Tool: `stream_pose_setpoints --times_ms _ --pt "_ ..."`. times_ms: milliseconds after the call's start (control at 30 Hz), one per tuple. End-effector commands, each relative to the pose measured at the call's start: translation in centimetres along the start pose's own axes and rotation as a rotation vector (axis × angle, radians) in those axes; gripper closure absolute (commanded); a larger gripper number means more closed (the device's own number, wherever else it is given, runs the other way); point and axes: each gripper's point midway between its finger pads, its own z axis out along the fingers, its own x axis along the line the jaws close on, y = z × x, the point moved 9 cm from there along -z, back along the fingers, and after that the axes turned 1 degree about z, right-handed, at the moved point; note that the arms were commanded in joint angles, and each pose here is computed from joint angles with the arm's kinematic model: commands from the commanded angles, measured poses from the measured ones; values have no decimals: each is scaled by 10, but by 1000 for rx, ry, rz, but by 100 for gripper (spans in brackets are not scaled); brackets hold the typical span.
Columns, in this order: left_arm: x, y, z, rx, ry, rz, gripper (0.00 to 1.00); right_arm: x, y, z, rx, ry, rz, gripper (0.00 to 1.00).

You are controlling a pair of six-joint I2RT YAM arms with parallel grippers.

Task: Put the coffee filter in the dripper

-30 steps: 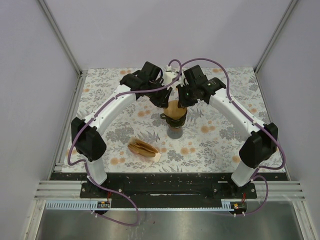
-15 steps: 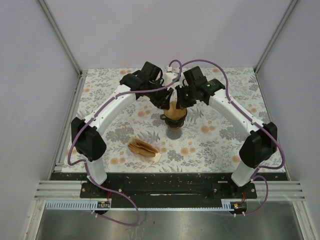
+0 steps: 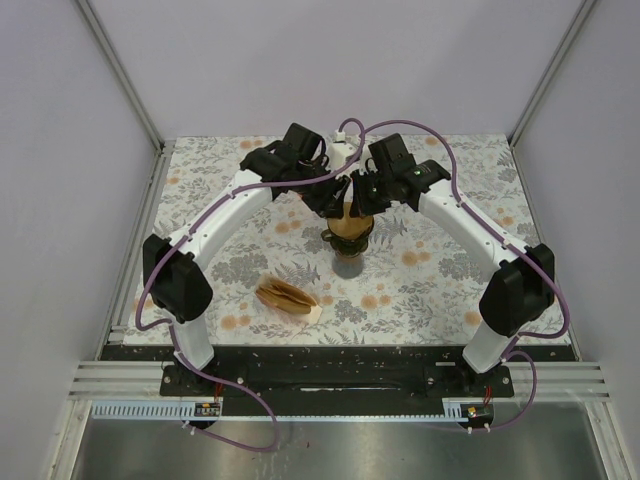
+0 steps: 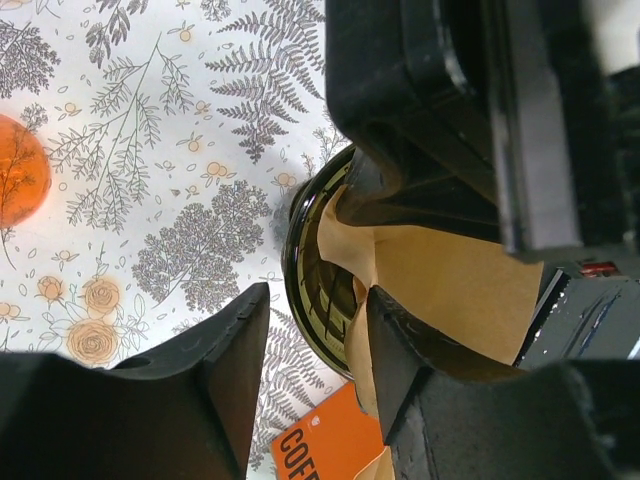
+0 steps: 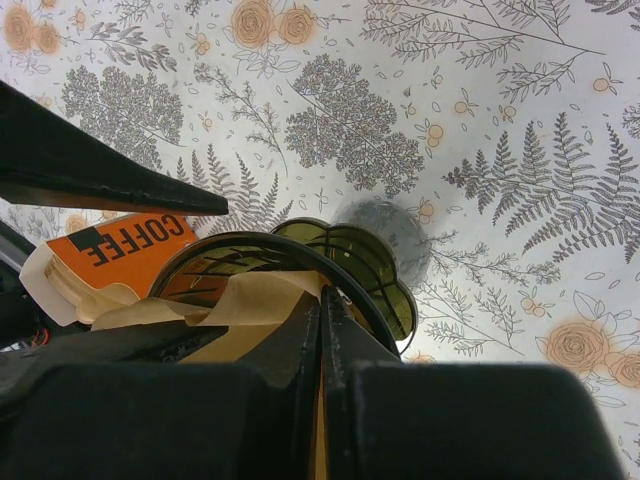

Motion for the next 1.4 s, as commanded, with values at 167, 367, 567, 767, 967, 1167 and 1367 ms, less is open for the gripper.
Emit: stream_pose_setpoints --times_ms 167,367,567,767,967,1167,1367 --pt "-4 18 1 -137 -27 76 61 15 3 -11 -41 107 -75 100" --pt "-6 20 4 -155 -56 64 62 16 3 -10 -45 123 -76 100" --pt "-5 19 5 -158 -57 67 56 17 3 -12 -52 132 -78 100" --pt "-6 20 9 -162 -70 57 70 18 3 -11 -51 146 -78 100" --pt "-6 16 8 -154 -61 56 96 18 5 -18 -77 124 -74 100" --pt "-6 12 3 -147 -32 63 100 18 8 -30 -115 90 -87 97" --pt "-5 12 -5 -151 12 90 100 17 11 -44 -154 46 -109 72"
